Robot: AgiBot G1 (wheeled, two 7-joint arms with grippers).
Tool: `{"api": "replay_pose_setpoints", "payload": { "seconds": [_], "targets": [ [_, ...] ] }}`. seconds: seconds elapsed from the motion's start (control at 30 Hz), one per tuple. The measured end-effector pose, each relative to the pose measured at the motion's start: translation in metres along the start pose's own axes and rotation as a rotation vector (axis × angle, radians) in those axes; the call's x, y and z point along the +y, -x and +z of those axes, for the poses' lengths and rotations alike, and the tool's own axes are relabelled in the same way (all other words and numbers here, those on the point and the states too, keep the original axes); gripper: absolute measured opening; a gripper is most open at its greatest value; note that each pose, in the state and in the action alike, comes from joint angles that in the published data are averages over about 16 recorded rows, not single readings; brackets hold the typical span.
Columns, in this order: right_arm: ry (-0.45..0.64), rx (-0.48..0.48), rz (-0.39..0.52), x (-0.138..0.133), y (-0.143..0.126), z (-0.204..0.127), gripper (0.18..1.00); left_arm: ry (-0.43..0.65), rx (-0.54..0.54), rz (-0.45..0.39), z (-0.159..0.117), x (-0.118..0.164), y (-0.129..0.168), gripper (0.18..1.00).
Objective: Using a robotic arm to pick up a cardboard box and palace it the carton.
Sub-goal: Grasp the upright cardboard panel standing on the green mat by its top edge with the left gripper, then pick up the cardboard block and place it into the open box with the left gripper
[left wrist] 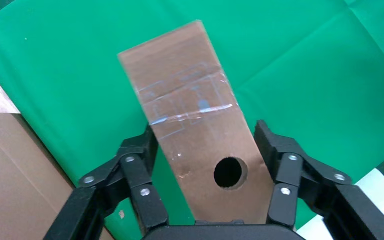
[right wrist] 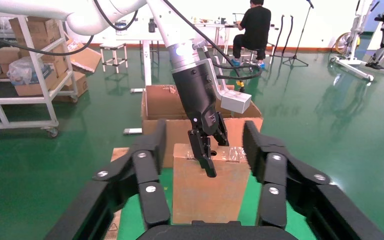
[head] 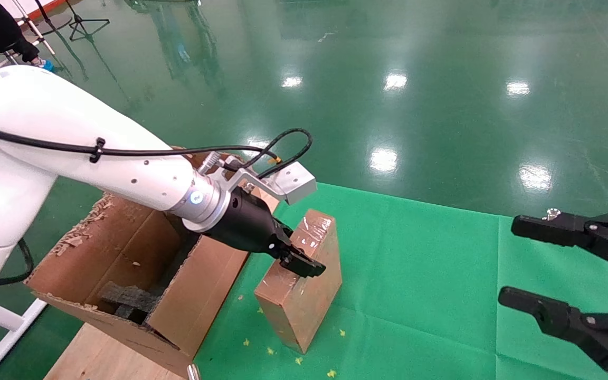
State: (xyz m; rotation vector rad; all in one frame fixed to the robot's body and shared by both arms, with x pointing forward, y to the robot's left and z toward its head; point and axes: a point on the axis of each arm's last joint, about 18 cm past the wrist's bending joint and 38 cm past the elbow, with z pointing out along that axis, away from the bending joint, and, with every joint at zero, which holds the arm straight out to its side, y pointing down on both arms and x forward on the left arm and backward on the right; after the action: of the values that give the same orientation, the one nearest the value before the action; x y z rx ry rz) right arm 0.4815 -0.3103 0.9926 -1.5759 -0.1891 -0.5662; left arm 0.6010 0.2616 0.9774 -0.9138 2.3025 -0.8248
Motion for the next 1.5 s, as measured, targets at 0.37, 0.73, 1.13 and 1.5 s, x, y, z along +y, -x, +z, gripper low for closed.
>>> {"api": "replay_pose_setpoints", "payload": {
  "seconds": [0.37, 0.73, 1.13, 1.5],
  "targets": [
    [0.000, 0.000, 0.000, 0.000, 0.000, 0.000, 0.721, -0.049, -0.009, 0.015, -0.015, -0.009, 0.011, 0.590],
    [0.000, 0.000, 0.000, 0.000, 0.000, 0.000, 0.914, -0.259, -0.102, 0.032, -0.094, -0.032, 0.052, 0.439],
    [0.000, 0.000, 0.000, 0.000, 0.000, 0.000, 0.996, -0.394, -0.341, -0.022, -0.217, 0.002, 0.116, 0.419],
    [0.000, 0.000, 0.000, 0.000, 0.000, 0.000, 1.001, -0.227, -0.458, -0.185, -0.224, 0.116, 0.175, 0.417]
  ]
}}
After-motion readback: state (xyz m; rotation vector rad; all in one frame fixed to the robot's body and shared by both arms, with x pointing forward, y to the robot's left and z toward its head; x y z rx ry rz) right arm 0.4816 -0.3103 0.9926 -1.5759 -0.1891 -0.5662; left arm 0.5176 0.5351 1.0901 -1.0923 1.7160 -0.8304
